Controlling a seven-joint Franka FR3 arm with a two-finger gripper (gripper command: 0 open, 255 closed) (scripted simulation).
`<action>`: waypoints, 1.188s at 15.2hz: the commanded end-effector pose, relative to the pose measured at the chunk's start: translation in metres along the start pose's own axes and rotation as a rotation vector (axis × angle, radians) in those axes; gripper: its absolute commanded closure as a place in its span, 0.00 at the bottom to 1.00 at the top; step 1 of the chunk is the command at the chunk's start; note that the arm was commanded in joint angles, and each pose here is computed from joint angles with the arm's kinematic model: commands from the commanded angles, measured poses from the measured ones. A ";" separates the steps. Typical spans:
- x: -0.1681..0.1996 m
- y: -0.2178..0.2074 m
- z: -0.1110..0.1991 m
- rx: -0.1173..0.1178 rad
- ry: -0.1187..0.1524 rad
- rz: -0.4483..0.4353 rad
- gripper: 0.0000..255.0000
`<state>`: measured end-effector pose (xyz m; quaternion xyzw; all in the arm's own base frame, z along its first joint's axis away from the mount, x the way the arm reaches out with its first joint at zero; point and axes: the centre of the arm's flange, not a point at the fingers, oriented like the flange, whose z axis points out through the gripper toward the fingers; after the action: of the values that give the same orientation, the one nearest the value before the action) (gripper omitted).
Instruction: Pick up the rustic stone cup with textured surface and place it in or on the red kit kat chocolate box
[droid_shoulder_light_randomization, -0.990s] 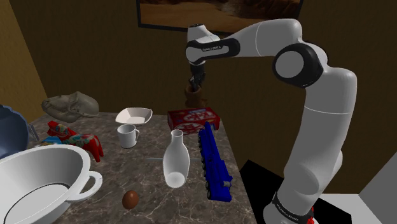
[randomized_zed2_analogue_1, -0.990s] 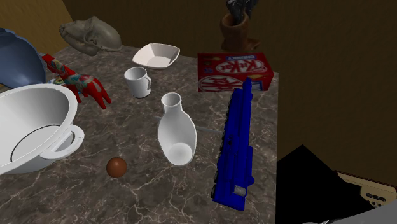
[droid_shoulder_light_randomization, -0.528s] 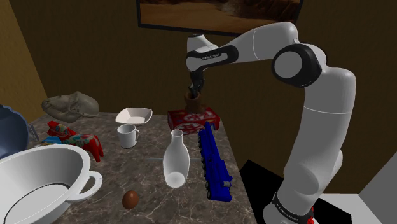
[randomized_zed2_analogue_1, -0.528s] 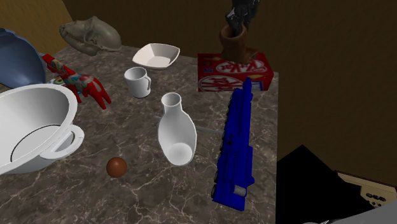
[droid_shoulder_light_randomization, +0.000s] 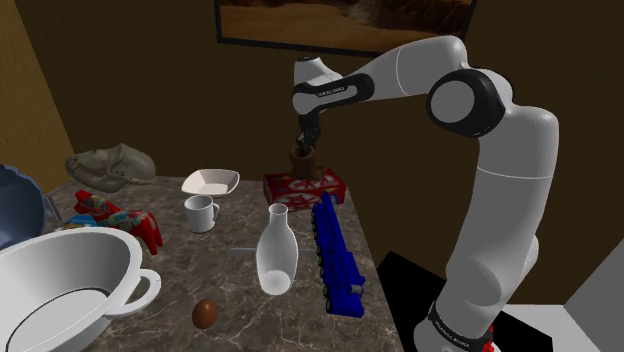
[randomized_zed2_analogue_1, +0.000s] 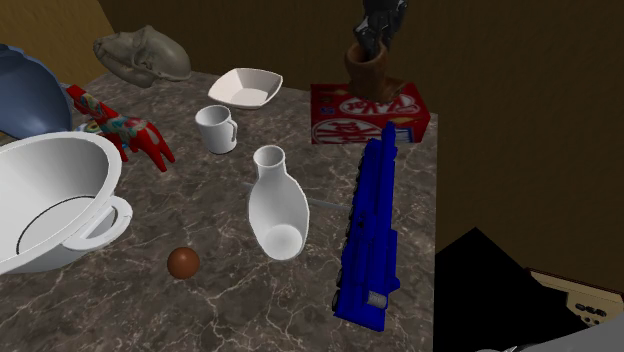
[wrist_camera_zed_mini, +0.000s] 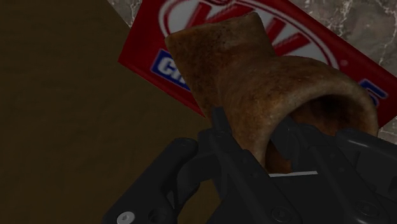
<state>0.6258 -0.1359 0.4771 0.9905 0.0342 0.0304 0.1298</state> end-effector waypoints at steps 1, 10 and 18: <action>0.000 0.000 -0.001 -0.001 0.001 0.000 0.00; 0.000 0.000 -0.051 -0.001 0.001 0.000 0.00; 0.000 0.000 -0.051 -0.001 0.002 0.000 0.00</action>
<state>0.6223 -0.1231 0.5261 0.9904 0.0342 0.0312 0.1300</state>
